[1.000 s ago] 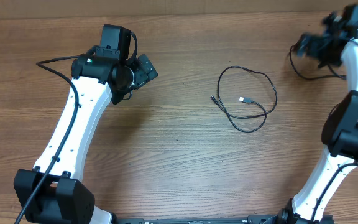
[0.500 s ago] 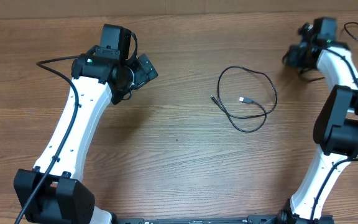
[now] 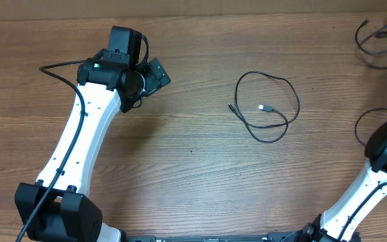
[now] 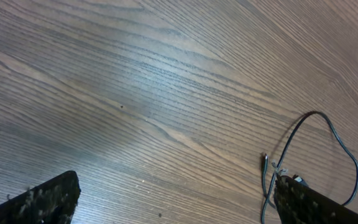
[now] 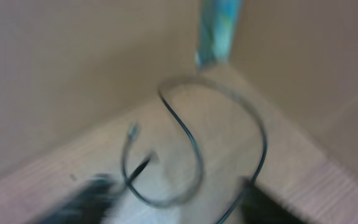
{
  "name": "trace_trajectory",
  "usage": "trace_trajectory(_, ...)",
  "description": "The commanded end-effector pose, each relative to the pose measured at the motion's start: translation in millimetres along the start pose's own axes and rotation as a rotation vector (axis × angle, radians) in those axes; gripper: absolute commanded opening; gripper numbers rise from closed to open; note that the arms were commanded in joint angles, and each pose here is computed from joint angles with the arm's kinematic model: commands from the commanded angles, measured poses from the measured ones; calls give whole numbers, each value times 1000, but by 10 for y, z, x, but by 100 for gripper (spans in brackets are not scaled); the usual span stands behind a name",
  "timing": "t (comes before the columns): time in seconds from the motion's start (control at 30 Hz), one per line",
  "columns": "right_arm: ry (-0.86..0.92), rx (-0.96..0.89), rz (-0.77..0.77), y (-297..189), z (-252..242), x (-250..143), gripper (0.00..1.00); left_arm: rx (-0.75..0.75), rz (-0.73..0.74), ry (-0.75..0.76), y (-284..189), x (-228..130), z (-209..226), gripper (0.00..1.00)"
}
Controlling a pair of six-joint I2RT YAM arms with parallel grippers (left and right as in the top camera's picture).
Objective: Untangle cables
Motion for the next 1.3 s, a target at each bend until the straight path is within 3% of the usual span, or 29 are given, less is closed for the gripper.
trace_trajectory(0.0, 71, 193, 76, 169, 229, -218, 100, 18, 5, 12, 59, 4, 29, 100)
trace_trajectory(0.23, 52, 440, 115, -191, 641, -101, 100, 18, 5, 12, 57, 4, 29, 99)
trace_trajectory(0.43, 2, 570, 382, -522, 1240, -380, 100, 18, 5, 12, 57, 4, 29, 100)
trace_trajectory(0.7, -503, 800, 625, -916, 2078, -995, 100, 18, 5, 12, 57, 4, 29, 100)
trace_trajectory(0.83, -701, 676, 741, -886, 2217, -1367, 100, 18, 5, 12, 57, 4, 29, 100)
trace_trajectory(0.97, -792, 541, 811, -810, 2178, -1593, 100, 18, 5, 12, 57, 4, 29, 99)
trace_trajectory(1.27, -767, 625, 936, -827, 2158, -1975, 100, 18, 5, 12, 59, 4, 29, 100)
Point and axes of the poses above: each gripper's point midway between its finger pads, its own y axis out along the fingers, its own z axis along the line the jaws close on, x = y × z, the point moved 10 cm from there along -y, back along the fingers, and after that the axes turned 15 degrees about -y, right-handed, at the moved point
